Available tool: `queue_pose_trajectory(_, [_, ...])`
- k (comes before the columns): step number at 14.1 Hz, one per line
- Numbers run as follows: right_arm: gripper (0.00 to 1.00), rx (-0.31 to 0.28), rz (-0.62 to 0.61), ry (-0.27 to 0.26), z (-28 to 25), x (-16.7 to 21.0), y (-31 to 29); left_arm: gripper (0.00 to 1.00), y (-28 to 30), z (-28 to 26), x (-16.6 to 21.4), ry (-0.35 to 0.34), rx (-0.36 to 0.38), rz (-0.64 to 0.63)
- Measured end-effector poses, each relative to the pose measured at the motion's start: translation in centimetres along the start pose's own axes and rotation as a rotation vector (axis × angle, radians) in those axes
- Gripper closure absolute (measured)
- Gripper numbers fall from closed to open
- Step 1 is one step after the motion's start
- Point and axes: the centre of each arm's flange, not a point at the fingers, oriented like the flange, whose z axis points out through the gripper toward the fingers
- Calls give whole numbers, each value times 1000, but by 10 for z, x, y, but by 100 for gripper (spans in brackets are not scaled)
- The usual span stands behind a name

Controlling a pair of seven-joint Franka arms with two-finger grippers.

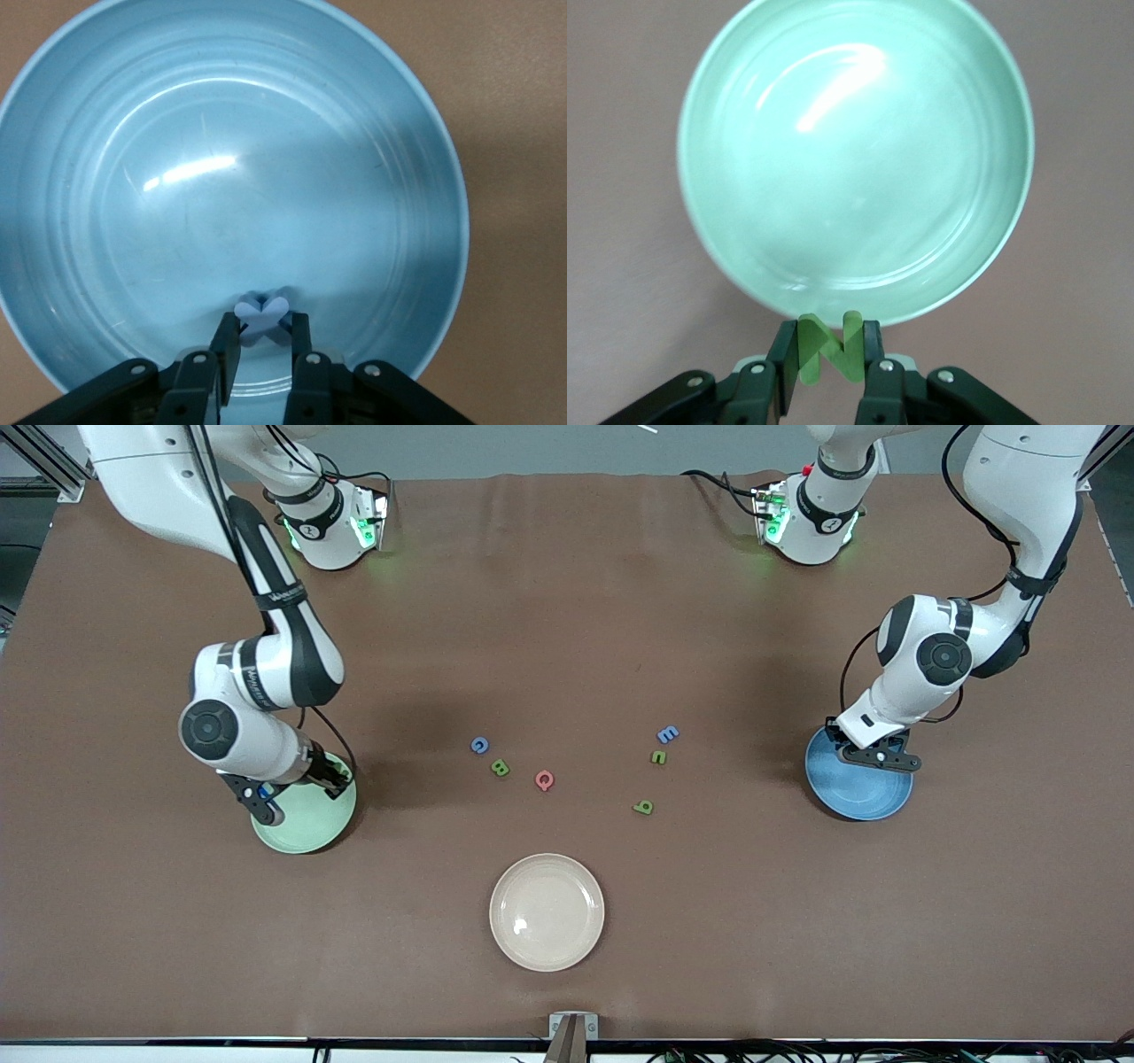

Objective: Sort upper and lower case letters into plates

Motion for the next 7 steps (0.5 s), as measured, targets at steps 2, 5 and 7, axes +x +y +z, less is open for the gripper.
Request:
queue_pose_trajectory(2, [67,7,-29,0,12,15,21,73,-1,0,0,1,0,-1])
queue_pose_trajectory(5, [67,39,-43,28,21,29,38,48,-2,-5,6,15,5,1])
queue_pose_trajectory(7, [67,55,-46,47,34,25,42,28,-1,-16,13,17,17,10])
